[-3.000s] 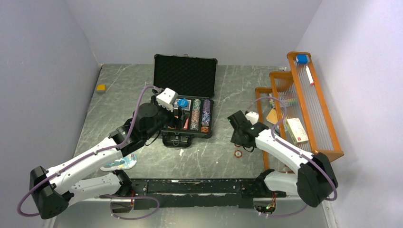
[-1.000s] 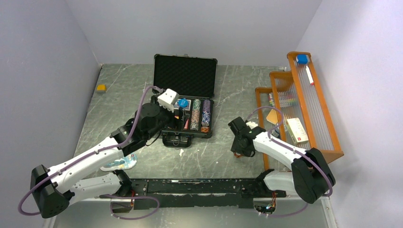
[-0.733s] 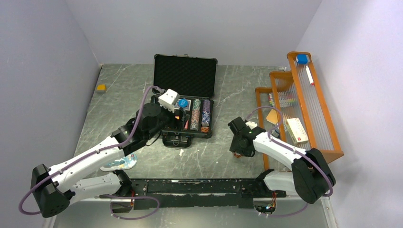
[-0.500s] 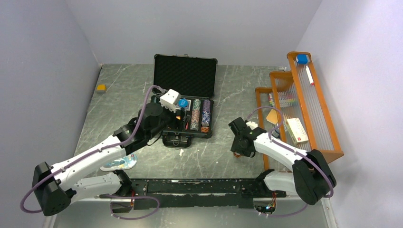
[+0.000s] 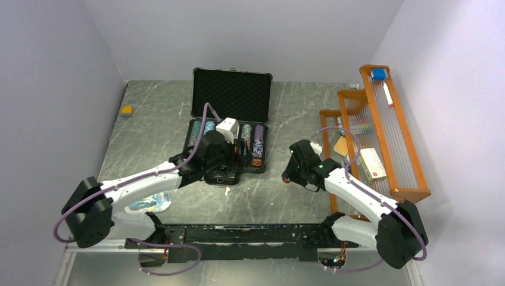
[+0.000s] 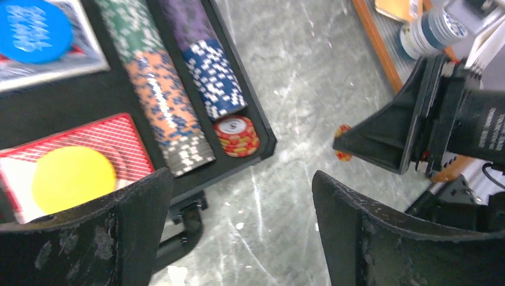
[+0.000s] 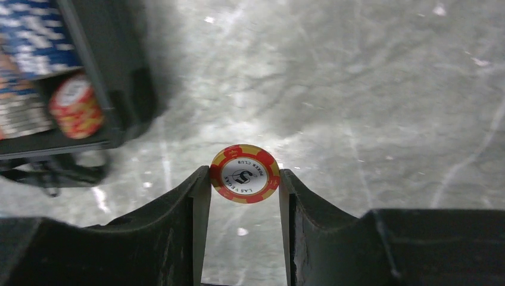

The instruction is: Pack up texas hold em set

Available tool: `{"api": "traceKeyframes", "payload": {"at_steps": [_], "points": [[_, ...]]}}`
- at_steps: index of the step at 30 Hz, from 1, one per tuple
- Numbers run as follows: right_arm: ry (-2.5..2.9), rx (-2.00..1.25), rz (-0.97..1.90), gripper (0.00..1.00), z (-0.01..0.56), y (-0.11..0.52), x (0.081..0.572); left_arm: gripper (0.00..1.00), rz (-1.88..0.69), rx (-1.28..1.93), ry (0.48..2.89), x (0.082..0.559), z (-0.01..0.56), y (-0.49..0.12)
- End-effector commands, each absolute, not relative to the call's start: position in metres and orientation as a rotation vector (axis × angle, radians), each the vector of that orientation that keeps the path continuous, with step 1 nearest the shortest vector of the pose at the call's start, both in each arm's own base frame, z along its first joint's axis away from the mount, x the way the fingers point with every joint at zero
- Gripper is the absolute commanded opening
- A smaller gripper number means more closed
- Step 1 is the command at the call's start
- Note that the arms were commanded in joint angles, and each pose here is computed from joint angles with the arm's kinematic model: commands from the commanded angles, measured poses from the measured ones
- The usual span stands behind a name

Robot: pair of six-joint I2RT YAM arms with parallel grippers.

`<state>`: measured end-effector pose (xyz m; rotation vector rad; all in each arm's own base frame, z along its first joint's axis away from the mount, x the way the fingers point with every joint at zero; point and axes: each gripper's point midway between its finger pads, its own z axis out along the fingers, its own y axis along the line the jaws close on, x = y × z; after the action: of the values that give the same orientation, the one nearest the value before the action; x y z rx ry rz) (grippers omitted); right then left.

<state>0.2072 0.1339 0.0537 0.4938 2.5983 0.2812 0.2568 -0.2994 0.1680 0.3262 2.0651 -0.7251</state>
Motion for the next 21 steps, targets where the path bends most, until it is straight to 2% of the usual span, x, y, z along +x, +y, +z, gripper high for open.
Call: {"api": "traceKeyframes", "payload": {"at_steps": [1,6,15,21], "points": [[2.457,0.510,0.551,0.38,0.095,0.170,0.234,0.89,-1.016,0.313,2.054,0.242,0.169,-0.338],[2.384,0.514,0.733,0.38,0.124,0.195,0.248,0.76,-1.199,0.294,2.033,0.234,0.164,-0.361],[2.343,0.483,0.930,0.38,0.147,0.223,0.254,0.72,-1.294,0.286,2.021,0.234,0.152,-0.387],[2.339,0.485,0.990,0.38,0.151,0.229,0.251,0.56,-1.292,0.209,2.006,0.240,0.152,-0.388]]}}
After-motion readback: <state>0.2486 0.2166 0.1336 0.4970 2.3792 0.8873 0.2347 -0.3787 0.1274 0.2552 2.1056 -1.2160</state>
